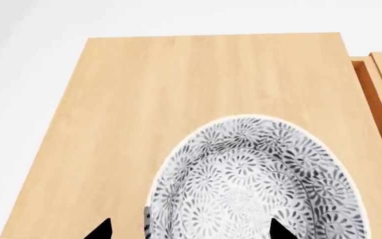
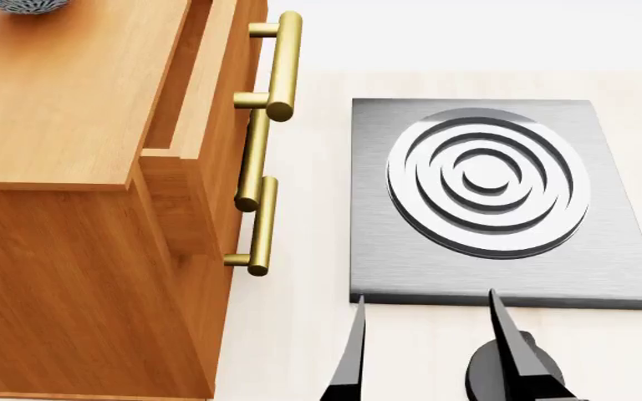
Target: Pick the akita bowl on the wooden cabinet and place it on the plate.
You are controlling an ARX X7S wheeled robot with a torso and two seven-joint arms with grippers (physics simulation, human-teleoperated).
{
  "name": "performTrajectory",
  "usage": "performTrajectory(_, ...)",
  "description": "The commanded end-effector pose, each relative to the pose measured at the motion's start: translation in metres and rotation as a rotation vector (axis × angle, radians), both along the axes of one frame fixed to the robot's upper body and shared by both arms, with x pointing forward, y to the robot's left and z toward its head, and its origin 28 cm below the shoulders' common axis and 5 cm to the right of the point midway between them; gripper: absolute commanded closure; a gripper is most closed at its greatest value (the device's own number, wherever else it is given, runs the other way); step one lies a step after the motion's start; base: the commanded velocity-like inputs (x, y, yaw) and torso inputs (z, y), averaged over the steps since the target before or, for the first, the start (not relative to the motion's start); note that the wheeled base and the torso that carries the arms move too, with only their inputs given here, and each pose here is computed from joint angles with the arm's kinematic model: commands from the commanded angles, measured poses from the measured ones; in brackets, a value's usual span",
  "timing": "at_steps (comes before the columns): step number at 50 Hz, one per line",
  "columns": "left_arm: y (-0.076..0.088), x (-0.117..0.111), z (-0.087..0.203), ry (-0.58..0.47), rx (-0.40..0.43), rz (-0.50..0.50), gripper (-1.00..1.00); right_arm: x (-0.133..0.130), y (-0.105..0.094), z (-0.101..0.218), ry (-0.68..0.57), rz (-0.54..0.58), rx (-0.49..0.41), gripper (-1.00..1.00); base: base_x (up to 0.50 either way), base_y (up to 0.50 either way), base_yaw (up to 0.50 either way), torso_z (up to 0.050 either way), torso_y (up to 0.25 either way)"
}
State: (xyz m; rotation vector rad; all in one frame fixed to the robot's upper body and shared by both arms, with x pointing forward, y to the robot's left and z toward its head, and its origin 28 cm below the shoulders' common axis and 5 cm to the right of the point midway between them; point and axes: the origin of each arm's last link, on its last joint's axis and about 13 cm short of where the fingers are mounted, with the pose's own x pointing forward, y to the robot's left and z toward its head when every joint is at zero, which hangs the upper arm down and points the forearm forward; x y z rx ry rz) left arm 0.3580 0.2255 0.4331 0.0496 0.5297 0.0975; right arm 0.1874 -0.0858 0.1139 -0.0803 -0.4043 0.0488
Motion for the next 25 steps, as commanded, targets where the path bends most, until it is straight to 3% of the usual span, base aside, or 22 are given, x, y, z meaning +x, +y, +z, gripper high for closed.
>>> performTrajectory(1, 0.006, 0.009, -0.021, 0.049, 0.036, 0.034, -1.00, 0.002, 0.000, -0.002, 0.006, 0.002, 0.001, -1.00, 0.00, 0.00, 0.00, 0.000, 0.000)
performTrajectory(2, 0.005, 0.009, -0.022, 0.050, 0.044, 0.036, 1.00, 0.002, 0.000, -0.002, 0.007, 0.000, 0.001, -1.00, 0.00, 0.00, 0.00, 0.000, 0.000)
performTrajectory(10, 0.007, 0.009, -0.019, 0.034, 0.078, 0.037, 1.00, 0.001, -0.001, -0.002, 0.007, -0.004, -0.001, -1.00, 0.00, 0.00, 0.00, 0.000, -0.001)
performTrajectory(17, 0.006, 0.009, -0.004, -0.065, 0.203, 0.069, 1.00, 0.000, -0.001, 0.000, 0.002, -0.005, 0.000, -1.00, 0.00, 0.00, 0.00, 0.000, -0.002)
performTrajectory(19, 0.004, 0.009, -0.001, -0.073, 0.257, 0.058, 1.00, -0.001, -0.001, 0.000, 0.000, -0.006, 0.002, -1.00, 0.00, 0.00, 0.00, 0.000, -0.005)
performTrajectory(25, -0.005, 0.010, 0.010, -0.160, 0.277, -0.011, 1.00, -0.001, -0.001, 0.002, -0.007, -0.009, 0.003, -1.00, 0.00, 0.00, 0.00, 0.000, 0.000)
